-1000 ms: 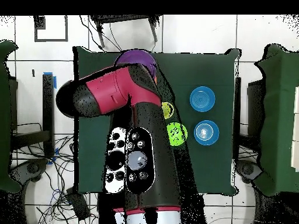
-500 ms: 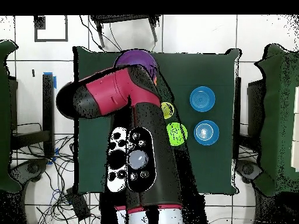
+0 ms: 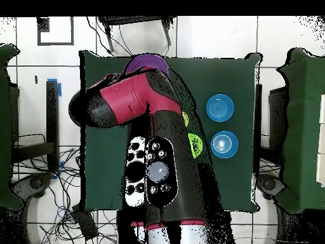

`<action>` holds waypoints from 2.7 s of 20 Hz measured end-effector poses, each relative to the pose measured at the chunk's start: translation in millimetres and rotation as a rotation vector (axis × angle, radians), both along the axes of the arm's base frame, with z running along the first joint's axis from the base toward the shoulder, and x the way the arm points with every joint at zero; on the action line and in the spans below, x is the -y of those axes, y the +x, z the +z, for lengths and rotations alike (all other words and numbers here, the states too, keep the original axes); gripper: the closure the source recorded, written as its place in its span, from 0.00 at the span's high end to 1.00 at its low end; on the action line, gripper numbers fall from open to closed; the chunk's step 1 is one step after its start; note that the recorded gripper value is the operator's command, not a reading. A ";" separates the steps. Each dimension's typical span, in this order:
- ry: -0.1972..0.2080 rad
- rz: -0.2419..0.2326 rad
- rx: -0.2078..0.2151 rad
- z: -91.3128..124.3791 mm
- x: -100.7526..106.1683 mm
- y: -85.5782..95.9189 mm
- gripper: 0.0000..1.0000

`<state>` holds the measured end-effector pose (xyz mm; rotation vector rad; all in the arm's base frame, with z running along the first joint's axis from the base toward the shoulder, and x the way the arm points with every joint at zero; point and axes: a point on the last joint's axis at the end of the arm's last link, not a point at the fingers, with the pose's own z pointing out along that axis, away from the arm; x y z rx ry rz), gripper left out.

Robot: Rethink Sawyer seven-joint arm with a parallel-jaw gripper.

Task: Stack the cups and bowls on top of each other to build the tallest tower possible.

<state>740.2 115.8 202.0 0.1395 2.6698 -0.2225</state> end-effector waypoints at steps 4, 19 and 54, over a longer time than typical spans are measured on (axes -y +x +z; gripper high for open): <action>-0.001 0.002 0.001 -0.9 3.7 1.5 0.00; 0.001 0.010 0.002 -1.6 0.7 1.7 0.00; 0.001 0.016 -0.021 -9.6 0.0 -7.6 1.00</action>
